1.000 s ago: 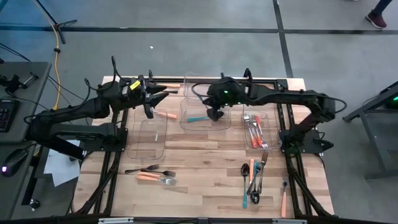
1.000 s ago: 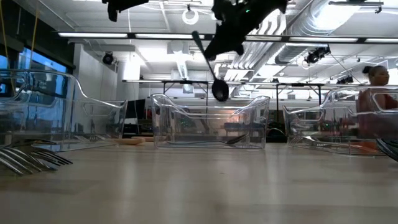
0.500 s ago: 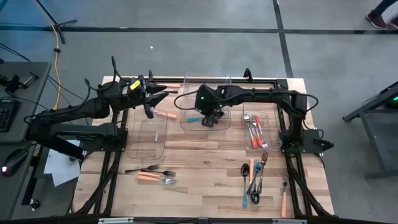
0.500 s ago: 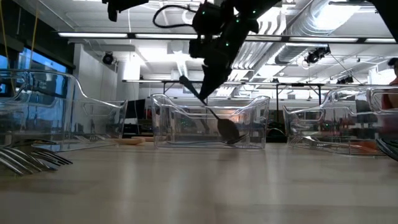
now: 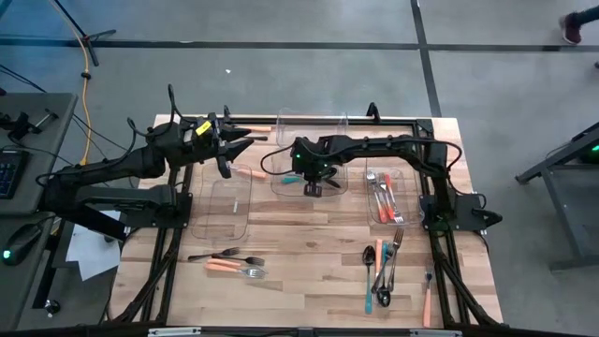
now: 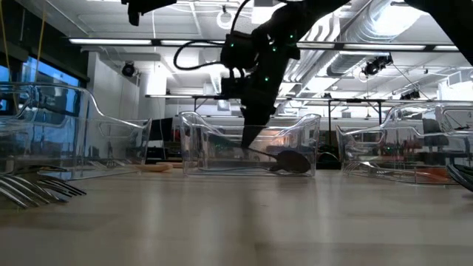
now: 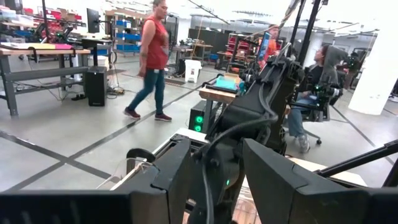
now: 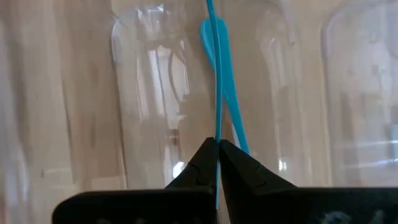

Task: Sort silverware by color (type)
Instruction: Put the blue spoon into the middle transparent bin

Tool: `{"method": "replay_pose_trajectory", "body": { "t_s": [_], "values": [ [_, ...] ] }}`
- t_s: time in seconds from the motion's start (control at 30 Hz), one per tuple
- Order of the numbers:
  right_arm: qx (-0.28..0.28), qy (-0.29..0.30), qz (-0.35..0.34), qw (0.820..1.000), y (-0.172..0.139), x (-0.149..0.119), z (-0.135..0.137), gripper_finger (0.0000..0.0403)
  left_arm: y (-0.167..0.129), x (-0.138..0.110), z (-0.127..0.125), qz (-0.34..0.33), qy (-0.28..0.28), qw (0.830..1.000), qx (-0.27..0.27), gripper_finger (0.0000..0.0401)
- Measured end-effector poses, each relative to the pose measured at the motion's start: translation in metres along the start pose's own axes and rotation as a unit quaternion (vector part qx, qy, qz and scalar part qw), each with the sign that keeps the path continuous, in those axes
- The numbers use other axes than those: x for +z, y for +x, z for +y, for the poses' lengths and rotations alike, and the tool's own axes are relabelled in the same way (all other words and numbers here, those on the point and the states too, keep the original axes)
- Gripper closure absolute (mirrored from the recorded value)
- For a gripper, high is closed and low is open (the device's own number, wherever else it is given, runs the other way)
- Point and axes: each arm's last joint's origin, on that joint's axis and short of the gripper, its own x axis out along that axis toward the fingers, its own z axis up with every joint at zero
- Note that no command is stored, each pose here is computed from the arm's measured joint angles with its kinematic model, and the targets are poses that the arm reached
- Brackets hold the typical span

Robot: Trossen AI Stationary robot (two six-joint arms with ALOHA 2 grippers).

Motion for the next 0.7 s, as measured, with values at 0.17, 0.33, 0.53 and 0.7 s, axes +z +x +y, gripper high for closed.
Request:
{"method": "replay_pose_trajectory", "body": {
  "t_s": [0.17, 0.33, 0.53, 0.7],
  "values": [
    [0.0, 0.004, 0.003, 1.0, 0.005, -0.0002, -0.0002, 0.0403, 0.0, 0.0, 0.0, 0.0, 0.0, 1.0, 0.0, 0.0265],
    [-0.001, 0.008, -0.005, 1.0, 0.0053, 0.0013, -0.0004, 0.0403, 0.0, 0.0, 0.0, 0.0, 0.0, 1.0, 0.0, 0.0265],
    [-0.001, 0.014, -0.009, 1.0, 0.0053, 0.002, -0.0005, 0.0403, 0.0, 0.0, -0.0001, 0.0, 0.0, 1.0, 0.0, 0.0265],
    [0.0, 0.015, -0.009, 1.0, 0.0053, 0.002, -0.0005, 0.0394, 0.0, 0.0, 0.0, 0.0, 0.0, 1.0, 0.0, 0.0265]
  ]
}}
